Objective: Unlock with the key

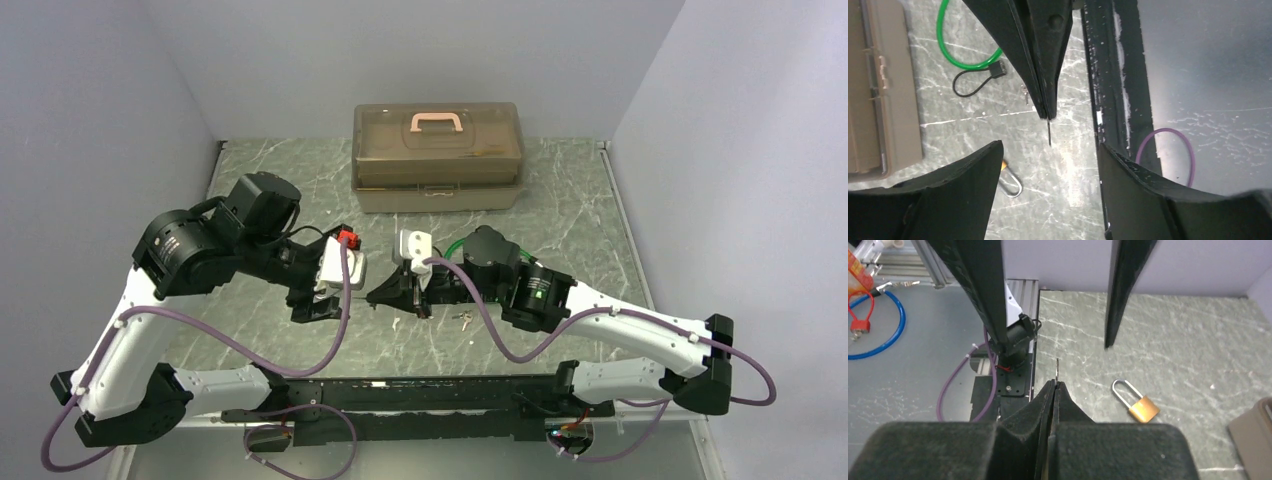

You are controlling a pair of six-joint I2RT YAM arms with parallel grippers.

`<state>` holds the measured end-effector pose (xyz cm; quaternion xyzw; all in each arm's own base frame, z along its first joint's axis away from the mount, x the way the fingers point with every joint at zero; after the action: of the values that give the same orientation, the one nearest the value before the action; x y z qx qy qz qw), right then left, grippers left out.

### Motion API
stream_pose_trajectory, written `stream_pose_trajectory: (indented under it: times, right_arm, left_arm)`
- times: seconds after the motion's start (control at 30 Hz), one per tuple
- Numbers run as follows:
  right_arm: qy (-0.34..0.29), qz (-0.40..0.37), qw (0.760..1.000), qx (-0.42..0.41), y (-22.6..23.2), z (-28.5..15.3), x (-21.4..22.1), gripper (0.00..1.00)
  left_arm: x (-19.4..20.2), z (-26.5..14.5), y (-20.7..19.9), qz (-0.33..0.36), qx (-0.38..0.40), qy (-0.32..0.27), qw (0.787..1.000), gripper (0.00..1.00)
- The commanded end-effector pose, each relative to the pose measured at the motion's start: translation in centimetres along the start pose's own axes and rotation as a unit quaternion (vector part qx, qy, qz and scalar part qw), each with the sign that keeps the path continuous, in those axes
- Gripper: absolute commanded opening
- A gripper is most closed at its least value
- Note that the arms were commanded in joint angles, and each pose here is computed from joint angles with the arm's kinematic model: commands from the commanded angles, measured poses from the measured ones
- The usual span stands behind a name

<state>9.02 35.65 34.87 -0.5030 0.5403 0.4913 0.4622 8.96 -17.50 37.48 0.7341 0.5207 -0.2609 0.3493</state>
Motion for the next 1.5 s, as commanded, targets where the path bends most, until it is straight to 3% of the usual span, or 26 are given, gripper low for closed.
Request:
stream_pose_trajectory:
  times: [0.0, 0.17, 0.47, 0.67, 0.9, 1.23, 1.47]
  right_arm:
    - [-0.019, 0.055, 0.998, 0.009, -0.9, -2.3, 0.0, 0.0]
    - [-0.037, 0.113, 0.993, 0.014, -1.1, -5.0, 1.3, 0.0]
    - [-0.077, 0.166, 0.979, 0.089, -1.6, -9.2, 3.2, 0.0]
    - [-0.098, 0.181, 0.963, 0.173, -1.8, -13.0, 3.9, 0.0]
    - [-0.131, 0.181, 0.947, 0.231, -1.5, -16.7, 3.6, 0.0]
    - [-0.172, 0.17, 0.934, 0.263, -1.9, -18.3, 2.6, 0.0]
    - [-0.183, 0.168, 0.932, 0.263, -1.8, -18.6, 2.1, 0.0]
  left_arm:
    - [0.0, -1.3, 1.6, 0.026, -0.064, 0.018, 0.997, 0.82]
    - [2.3, -0.5, 3.4, 0.028, -0.098, 0.037, 0.994, 0.97]
    - [10.0, 7.6, 9.4, 0.058, -0.063, 0.102, 0.991, 0.97]
    - [13.4, 14.9, 13.8, 0.062, -0.008, 0.099, 0.993, 0.96]
    - [15.7, 20.8, 18.1, 0.032, 0.007, 0.102, 0.994, 0.94]
    - [20.3, 27.5, 16.6, 0.116, 0.074, 0.149, 0.979, 0.78]
    - [21.7, 30.1, 17.8, 0.089, 0.091, 0.167, 0.978, 0.68]
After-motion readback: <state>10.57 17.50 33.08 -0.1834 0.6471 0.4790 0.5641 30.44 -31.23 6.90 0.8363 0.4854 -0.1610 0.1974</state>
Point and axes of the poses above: each gripper's point midway between its finger pads, its own z axis out along the fingers, its own y axis along the line the jaws close on, x = y × z, the point moved 3 cm from there along -z, back along the fingers, and after that the axes turned 9 degrees about z, right-handed, at the moved point
